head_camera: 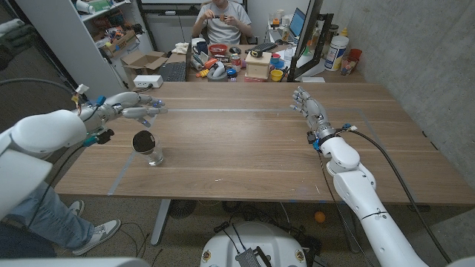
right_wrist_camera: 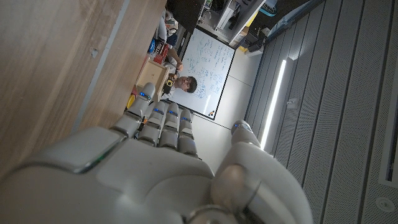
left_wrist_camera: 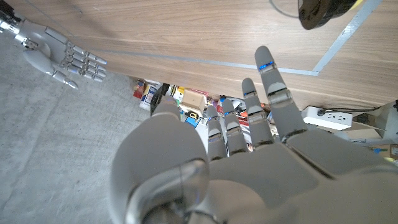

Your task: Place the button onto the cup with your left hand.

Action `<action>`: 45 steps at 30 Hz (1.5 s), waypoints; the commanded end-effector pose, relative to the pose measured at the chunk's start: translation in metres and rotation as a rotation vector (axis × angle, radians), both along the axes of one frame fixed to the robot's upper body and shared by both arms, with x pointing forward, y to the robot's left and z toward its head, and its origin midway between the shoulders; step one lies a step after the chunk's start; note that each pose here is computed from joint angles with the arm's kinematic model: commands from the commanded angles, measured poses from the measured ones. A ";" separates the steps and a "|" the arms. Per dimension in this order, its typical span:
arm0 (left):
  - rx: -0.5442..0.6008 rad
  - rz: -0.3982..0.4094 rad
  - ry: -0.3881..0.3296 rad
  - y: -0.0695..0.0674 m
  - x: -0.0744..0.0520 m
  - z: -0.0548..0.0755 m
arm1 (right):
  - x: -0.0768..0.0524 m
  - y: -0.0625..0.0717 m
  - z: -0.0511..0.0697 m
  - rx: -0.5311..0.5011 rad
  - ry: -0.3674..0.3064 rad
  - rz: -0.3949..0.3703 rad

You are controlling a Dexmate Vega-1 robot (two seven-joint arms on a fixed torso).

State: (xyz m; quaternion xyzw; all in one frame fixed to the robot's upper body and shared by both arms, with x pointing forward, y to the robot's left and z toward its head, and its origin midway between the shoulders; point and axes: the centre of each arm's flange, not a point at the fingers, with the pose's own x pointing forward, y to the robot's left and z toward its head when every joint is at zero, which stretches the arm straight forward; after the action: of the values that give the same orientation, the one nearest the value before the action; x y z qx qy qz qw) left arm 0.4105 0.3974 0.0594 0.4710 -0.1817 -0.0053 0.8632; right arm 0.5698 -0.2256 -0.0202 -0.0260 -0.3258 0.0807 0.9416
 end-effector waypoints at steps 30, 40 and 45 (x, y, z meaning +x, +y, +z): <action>-0.590 -0.389 -0.254 -0.004 0.042 -0.010 | -0.045 0.006 0.007 -0.005 -0.118 0.009; -0.640 -0.401 -0.272 -0.001 0.050 -0.018 | -0.051 0.014 0.005 -0.018 -0.106 0.010; -0.634 -0.404 -0.267 -0.001 0.051 -0.018 | -0.052 0.017 0.005 -0.027 -0.098 0.009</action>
State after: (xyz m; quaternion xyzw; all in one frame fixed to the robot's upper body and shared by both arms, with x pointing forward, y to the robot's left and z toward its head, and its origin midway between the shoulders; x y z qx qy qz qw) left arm 0.4543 0.3942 0.0454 0.1501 -0.3701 -0.0551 0.9151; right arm 0.5226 -0.2153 -0.0137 -0.0349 -0.3767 0.0862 0.9216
